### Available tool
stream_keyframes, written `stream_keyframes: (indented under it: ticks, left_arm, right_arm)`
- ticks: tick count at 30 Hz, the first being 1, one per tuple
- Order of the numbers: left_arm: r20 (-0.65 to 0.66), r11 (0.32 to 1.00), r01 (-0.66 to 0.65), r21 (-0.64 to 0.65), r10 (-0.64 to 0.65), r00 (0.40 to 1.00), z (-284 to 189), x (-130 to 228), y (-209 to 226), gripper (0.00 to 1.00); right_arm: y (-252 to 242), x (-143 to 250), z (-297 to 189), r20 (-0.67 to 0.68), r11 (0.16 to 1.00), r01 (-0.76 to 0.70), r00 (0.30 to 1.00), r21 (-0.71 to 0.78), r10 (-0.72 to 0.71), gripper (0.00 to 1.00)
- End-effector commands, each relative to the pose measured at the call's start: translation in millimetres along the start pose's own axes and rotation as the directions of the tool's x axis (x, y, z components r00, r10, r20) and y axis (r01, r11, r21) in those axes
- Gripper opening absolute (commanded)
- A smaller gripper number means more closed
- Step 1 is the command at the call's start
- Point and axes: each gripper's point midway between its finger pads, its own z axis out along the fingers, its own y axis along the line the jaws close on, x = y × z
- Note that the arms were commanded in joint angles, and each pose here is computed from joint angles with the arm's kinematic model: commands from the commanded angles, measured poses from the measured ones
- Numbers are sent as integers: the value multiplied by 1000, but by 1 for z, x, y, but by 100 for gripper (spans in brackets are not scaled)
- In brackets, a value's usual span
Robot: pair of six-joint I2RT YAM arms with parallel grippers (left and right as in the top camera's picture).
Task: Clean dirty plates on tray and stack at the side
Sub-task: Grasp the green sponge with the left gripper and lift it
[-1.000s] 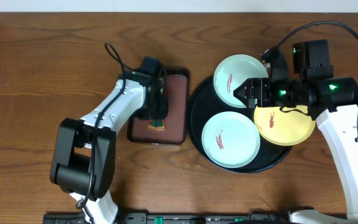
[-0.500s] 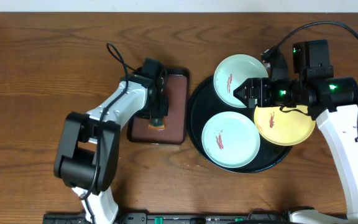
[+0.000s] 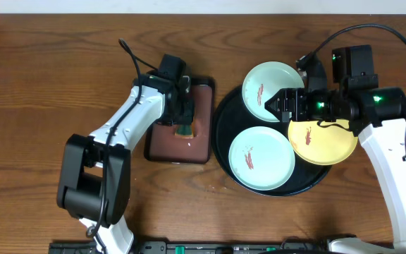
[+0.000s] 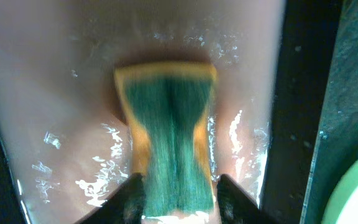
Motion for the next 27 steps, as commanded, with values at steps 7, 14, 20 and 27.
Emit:
stream_keyframes:
  ticks: [7,14,20,27]
  left_arm:
    - [30,1000,1,-29,-1,1000,14,-2,6,52]
    - [-31,999,19,-41,-20,999,41,10,3,46]
    - [-58,999,-1,-43,-1,998,55,16,-3,8]
    - [-48,992,17,-126,-24,999,23,5,5,7]
  right_arm:
    - [2,-5,-4,20,1000,10,1000,23,-10,78]
    - [0,-5,-4,22,999,10,1000,36,-10,79]
    - [-1,-5,-4,23,999,10,1000,40,-11,79]
    - [-4,-19,-5,78,997,34,996,68,-39,76]
